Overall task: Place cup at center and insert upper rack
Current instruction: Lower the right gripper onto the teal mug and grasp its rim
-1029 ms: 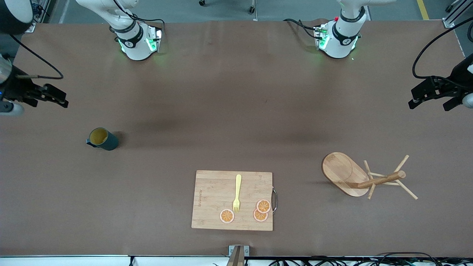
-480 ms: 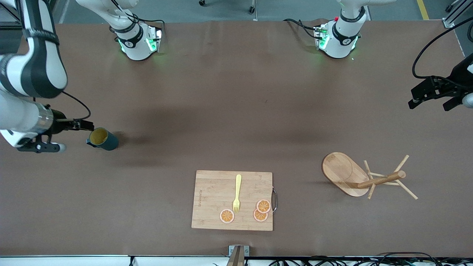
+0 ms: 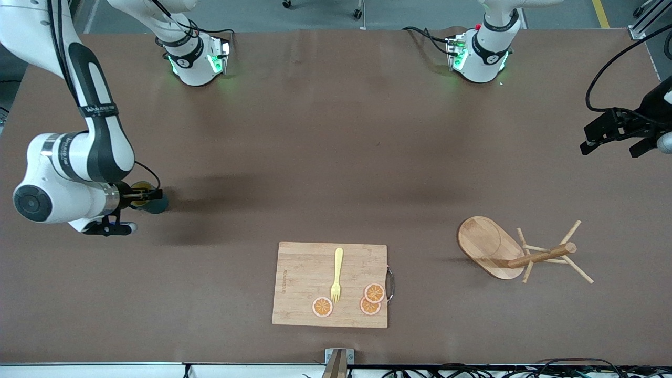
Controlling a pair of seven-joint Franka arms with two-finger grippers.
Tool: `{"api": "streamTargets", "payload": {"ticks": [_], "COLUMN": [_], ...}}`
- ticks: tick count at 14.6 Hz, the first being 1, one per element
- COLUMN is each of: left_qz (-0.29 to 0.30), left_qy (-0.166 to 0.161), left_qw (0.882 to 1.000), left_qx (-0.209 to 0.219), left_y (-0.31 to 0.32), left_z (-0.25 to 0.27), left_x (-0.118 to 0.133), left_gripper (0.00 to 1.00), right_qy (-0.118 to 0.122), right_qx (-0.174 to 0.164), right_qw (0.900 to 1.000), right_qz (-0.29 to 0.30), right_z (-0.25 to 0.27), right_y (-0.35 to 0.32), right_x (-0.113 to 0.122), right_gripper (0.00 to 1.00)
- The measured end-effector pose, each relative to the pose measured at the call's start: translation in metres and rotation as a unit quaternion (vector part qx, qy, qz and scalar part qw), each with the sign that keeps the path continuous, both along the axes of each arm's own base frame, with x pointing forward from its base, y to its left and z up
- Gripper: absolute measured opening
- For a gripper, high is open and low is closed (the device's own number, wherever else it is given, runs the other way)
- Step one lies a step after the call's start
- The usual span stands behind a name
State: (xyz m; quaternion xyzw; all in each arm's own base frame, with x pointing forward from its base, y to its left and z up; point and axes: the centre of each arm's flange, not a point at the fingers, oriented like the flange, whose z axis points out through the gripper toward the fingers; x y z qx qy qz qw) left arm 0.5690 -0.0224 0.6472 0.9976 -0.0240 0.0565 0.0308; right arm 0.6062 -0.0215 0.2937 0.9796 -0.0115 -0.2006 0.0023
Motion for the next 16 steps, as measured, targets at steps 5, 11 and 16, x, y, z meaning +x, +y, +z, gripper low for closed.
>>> {"api": "streamTargets", "payload": {"ticks": [5, 11, 16], "left_qz": [0.000, 0.000, 0.000], "left_qy": [0.000, 0.000, 0.000], "left_qw": [1.000, 1.000, 1.000], "left_qx": [0.000, 0.000, 0.000], "left_y": [0.000, 0.000, 0.000], "left_z": [0.000, 0.000, 0.000], "left_x": [0.000, 0.000, 0.000], "left_gripper": [1.00, 1.00, 1.00], "right_qy": [0.000, 0.001, 0.004], "right_qx": [-0.001, -0.002, -0.002], "right_qw": [1.000, 1.000, 1.000], "right_qz": [0.000, -0.005, -0.015], "right_z": [-0.026, -0.045, -0.064], "right_y": [-0.001, -0.007, -0.019], "right_x": [-0.009, -0.010, -0.011], "right_gripper": [1.00, 0.85, 0.54]}}
